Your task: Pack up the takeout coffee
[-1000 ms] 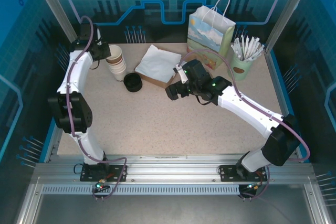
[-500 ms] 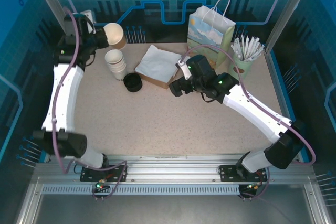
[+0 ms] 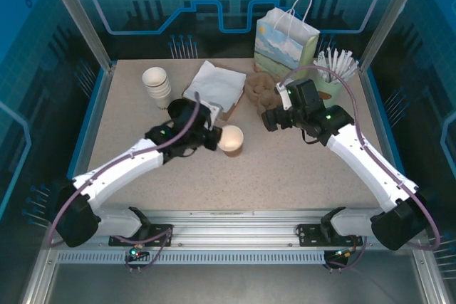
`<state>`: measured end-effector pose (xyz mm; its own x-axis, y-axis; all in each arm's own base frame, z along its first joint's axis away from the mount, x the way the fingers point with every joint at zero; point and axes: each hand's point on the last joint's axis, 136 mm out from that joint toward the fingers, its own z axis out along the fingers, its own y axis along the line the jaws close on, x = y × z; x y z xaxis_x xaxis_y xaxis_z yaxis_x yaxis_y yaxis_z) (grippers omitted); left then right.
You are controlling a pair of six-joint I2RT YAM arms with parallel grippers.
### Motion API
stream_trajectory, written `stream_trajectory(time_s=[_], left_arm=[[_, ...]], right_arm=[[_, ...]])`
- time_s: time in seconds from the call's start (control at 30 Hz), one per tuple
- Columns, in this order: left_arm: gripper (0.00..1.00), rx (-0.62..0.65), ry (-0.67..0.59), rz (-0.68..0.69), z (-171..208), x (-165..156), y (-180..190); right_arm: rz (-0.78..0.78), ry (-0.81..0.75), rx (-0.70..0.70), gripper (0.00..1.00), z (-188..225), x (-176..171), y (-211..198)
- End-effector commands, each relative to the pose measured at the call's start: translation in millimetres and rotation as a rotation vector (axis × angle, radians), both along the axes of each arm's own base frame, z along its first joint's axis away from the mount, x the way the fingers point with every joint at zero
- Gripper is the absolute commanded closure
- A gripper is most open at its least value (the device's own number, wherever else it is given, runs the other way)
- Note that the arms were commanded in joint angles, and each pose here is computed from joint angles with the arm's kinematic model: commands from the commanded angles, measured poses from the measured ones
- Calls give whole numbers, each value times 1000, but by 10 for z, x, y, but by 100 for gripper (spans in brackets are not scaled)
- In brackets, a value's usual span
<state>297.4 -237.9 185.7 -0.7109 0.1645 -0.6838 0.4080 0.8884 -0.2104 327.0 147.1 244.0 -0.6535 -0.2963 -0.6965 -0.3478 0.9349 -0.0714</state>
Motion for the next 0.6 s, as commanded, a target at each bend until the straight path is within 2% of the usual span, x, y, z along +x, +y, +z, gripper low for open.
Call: stream_trajectory(time_s=[0.0, 0.13, 0.27, 0.57], left_arm=[[98, -2, -65, 11, -40, 67, -223], [97, 72, -25, -10, -369, -10, -346], [97, 82, 5, -13, -592, -54, -419], [92, 119, 19, -16, -778, -89, -431]], right_arm=[[-23, 33, 6, 0, -101, -92, -92], [-30, 52, -6, 0, -197, -135, -136], [-32, 60, -2, 0, -237, -145, -145], [-20, 78, 19, 0, -275, -166, -100]])
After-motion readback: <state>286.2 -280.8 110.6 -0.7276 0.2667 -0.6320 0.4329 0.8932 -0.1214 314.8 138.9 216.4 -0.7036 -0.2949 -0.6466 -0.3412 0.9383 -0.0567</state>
